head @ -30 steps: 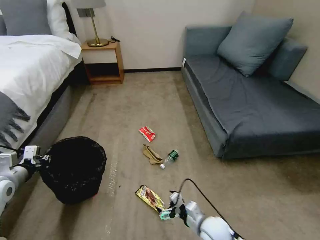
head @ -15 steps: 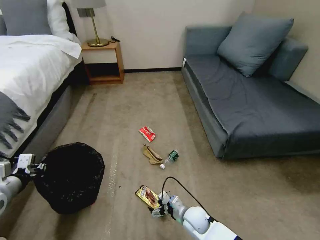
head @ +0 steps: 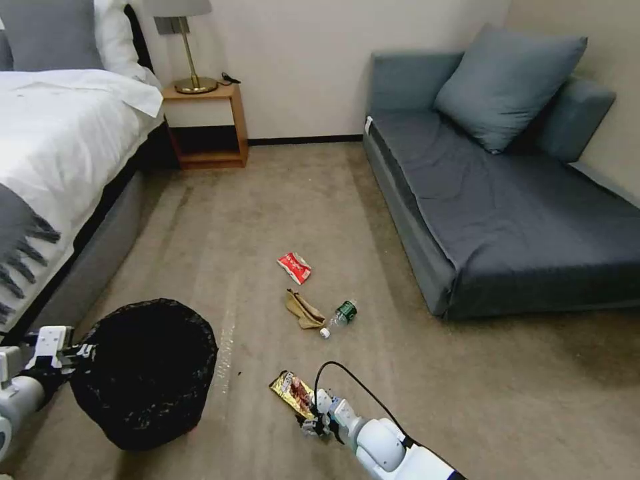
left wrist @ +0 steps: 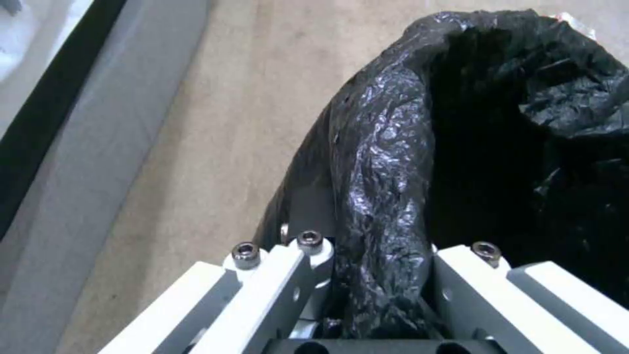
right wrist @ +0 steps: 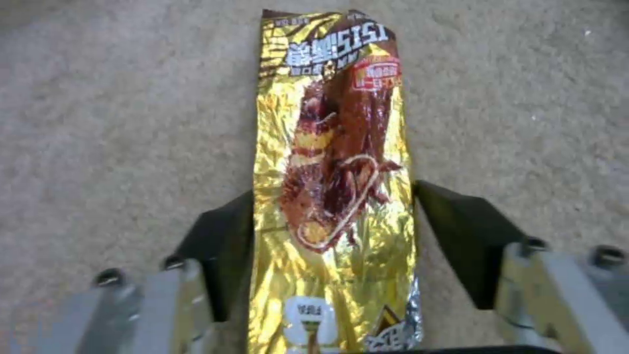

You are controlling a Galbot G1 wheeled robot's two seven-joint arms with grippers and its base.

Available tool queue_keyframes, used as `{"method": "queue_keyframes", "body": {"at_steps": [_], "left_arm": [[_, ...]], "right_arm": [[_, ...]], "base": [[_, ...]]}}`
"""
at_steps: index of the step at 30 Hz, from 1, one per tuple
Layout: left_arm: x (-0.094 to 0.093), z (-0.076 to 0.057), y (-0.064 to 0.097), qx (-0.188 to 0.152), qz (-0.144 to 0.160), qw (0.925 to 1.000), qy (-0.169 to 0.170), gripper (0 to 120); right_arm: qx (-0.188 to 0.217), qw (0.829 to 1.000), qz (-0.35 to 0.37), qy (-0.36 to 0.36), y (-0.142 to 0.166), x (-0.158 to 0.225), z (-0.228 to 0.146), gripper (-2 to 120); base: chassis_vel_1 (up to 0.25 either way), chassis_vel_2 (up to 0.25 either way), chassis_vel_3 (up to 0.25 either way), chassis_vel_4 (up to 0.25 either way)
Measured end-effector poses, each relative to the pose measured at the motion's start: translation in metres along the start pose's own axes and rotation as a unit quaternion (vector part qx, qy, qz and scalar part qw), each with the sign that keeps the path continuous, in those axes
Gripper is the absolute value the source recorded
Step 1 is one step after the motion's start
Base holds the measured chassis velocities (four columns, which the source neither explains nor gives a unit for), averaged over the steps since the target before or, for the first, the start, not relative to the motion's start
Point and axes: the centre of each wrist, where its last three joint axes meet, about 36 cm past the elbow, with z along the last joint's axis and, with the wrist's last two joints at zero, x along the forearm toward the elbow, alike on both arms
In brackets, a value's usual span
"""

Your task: Pick up the trash bin, then pick up the garbage on the floor and place it into the trash bin.

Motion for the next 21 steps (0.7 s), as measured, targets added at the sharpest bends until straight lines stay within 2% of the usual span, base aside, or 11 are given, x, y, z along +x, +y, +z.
{"method": "queue_keyframes", "body": {"at_steps": [6,8,10,11,13,14,15,17,19,21], "left_arm": [[0.001,-0.001,-0.002,0.0,0.001,1.0,-0.004,6],[0.001,-0.001,-0.002,0.0,0.001,1.0,-0.004,6],[0.001,0.0,-0.003,0.002,0.001,1.0,-0.003,6],[0.001,0.001,-0.003,0.003,0.001,1.0,-0.003,6],[0.002,0.002,-0.004,0.004,0.002,1.0,-0.003,6],[0.002,0.002,-0.004,0.005,0.002,1.0,-0.002,6],[0.002,0.003,-0.004,0.005,0.001,1.0,-0.002,6],[0.003,0.003,-0.004,0.006,0.001,1.0,-0.003,5],[0.003,0.003,-0.003,0.006,0.001,1.0,-0.003,5],[0.003,0.003,-0.003,0.007,0.002,1.0,-0.003,5]], "right_arm": [[0.002,1.0,0.005,0.004,-0.004,0.0,0.006,41],[0.002,1.0,0.005,0.004,-0.004,0.0,0.006,39],[0.004,1.0,0.007,0.004,-0.005,0.002,0.008,31],[0.005,1.0,0.007,0.004,-0.005,0.003,0.009,23],[0.005,1.0,0.008,0.005,-0.005,0.004,0.01,20],[0.003,1.0,0.008,0.004,-0.006,0.005,0.011,13],[0.001,1.0,0.009,0.004,-0.006,0.006,0.011,12],[-0.019,1.0,0.011,-0.004,-0.007,0.011,0.01,1],[-0.025,1.0,0.012,-0.007,-0.007,0.012,0.009,0],[-0.071,0.997,0.024,-0.038,-0.015,0.028,-0.005,0]], "base": [[0.0,0.0,0.0,0.0],[0.0,0.0,0.0,0.0],[0.0,0.0,0.0,0.0],[0.0,0.0,0.0,0.0],[0.0,0.0,0.0,0.0],[0.0,0.0,0.0,0.0],[0.0,0.0,0.0,0.0],[0.0,0.0,0.0,0.0],[0.0,0.0,0.0,0.0],[0.0,0.0,0.0,0.0]]}}
